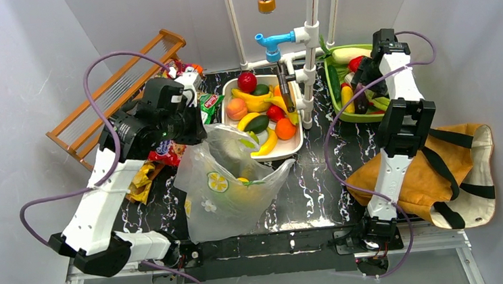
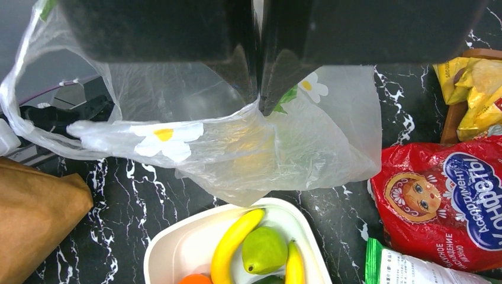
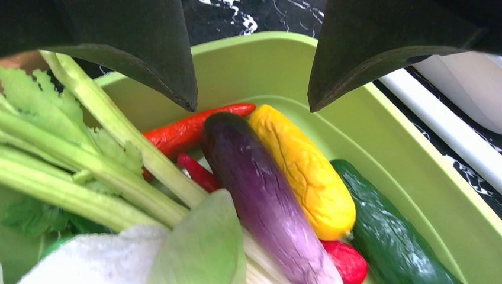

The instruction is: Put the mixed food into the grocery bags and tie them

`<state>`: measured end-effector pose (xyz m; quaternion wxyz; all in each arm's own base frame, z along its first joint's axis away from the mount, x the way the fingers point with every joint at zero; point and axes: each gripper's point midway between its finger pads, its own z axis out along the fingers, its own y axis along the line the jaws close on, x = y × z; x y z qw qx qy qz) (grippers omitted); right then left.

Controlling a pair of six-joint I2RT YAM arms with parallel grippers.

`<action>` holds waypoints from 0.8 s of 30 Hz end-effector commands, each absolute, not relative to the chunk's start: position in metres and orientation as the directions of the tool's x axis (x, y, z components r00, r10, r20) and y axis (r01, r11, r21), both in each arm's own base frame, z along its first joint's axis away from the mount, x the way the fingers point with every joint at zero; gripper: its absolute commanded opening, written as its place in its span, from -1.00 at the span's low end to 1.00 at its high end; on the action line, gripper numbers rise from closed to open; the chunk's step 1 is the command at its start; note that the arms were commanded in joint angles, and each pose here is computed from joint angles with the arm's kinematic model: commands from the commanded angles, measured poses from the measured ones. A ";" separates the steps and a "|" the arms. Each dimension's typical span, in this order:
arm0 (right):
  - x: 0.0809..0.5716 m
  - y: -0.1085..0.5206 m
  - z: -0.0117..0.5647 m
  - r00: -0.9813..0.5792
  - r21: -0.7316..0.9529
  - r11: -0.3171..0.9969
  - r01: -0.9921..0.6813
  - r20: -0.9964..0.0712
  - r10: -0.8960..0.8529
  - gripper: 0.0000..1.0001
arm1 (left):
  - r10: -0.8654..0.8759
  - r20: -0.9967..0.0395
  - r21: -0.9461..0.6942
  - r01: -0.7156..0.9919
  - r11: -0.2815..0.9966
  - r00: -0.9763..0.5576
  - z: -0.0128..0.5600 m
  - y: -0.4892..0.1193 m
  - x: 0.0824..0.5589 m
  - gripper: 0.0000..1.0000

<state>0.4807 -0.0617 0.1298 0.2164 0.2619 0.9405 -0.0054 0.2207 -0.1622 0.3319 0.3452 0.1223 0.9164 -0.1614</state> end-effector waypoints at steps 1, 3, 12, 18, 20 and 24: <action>0.507 -0.075 0.134 -0.739 0.114 0.878 0.464 -0.497 0.455 0.52 | 0.150 -0.669 -0.165 0.343 0.925 -0.728 0.333 -0.157 0.225 -1.00; 0.510 -0.073 0.129 -0.743 0.127 0.881 0.455 -0.492 0.454 0.52 | 0.157 -0.666 -0.156 0.342 0.926 -0.730 0.333 -0.156 0.227 -1.00; 0.513 -0.065 0.094 -0.778 0.159 0.884 0.440 -0.425 0.463 0.48 | 0.166 -0.661 -0.137 0.336 0.932 -0.731 0.331 -0.154 0.232 -1.00; 0.511 -0.061 0.072 -0.796 0.166 0.882 0.441 -0.382 0.470 0.44 | 0.166 -0.661 -0.117 0.319 0.941 -0.732 0.329 -0.149 0.233 -1.00; 0.510 -0.060 0.065 -0.800 0.166 0.879 0.448 -0.366 0.476 0.41 | 0.167 -0.662 -0.111 0.315 0.942 -0.731 0.330 -0.148 0.234 -1.00; 0.506 -0.058 0.058 -0.799 0.175 0.868 0.465 -0.341 0.496 0.26 | 0.171 -0.658 -0.104 0.313 0.944 -0.733 0.328 -0.148 0.236 -1.00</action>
